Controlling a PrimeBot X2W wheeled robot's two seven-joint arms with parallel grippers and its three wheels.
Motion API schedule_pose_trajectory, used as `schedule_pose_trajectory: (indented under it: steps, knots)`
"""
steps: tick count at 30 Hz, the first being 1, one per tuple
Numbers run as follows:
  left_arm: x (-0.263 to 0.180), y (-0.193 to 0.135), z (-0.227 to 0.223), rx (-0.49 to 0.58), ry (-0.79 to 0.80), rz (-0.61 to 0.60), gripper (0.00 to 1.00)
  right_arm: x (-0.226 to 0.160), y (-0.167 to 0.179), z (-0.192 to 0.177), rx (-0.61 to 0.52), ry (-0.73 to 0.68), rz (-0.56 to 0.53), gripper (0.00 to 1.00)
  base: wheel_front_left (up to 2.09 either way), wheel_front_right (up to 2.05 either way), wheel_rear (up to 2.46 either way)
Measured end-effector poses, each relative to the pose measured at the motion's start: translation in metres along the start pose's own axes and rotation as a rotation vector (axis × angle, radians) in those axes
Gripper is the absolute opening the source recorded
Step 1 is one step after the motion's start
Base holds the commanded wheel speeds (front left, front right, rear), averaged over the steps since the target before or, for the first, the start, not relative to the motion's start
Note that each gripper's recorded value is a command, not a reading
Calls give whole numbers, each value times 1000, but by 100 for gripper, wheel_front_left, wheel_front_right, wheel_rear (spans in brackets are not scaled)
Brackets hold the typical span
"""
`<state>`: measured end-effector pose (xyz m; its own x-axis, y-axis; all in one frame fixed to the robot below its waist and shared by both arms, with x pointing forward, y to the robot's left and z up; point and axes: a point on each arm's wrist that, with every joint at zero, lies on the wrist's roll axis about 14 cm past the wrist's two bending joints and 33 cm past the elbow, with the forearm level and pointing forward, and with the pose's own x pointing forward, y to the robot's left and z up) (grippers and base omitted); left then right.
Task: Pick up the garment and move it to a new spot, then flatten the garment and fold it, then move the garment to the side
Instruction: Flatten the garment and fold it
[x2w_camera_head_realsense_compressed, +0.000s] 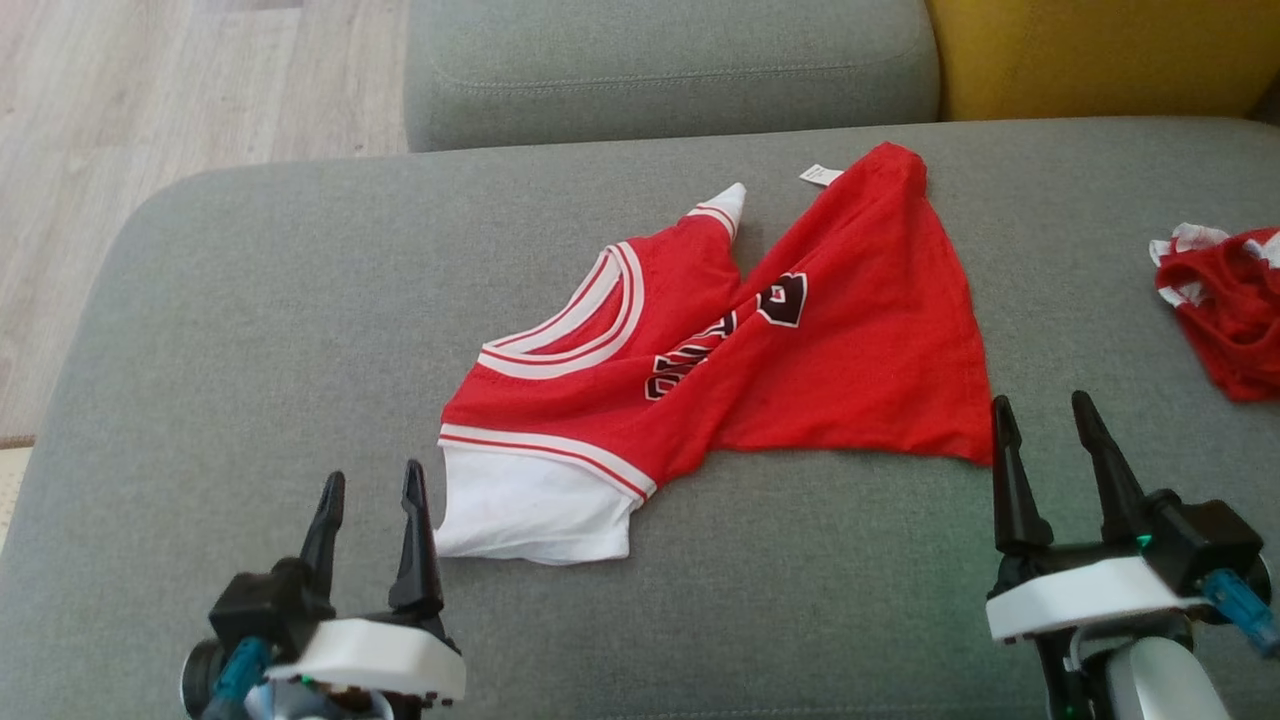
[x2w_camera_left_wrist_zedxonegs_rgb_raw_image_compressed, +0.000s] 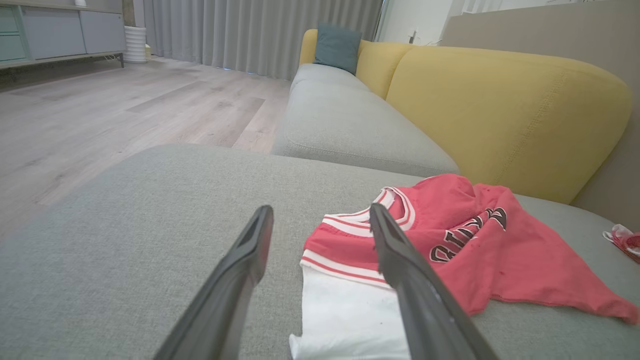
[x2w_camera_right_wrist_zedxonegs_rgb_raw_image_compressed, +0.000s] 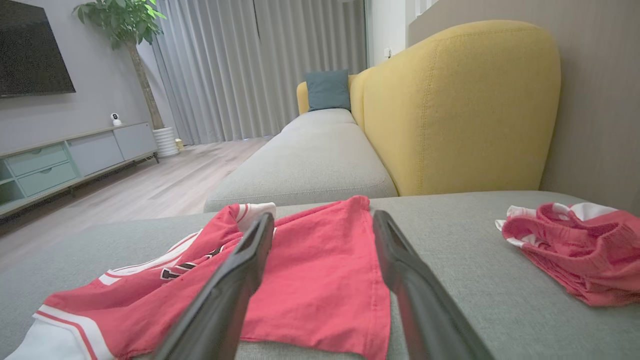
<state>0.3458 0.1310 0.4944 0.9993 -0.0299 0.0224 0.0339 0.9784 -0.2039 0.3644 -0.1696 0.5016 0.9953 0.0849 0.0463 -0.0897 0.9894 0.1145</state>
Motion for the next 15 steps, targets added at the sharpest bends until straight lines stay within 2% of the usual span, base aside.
schedule_pose_trajectory:
  steps: [15]
  knots:
    - [-4, 3, -3, 2, 10, 13, 100, 1, 3, -6, 9, 27, 7, 100, 0, 0, 0]
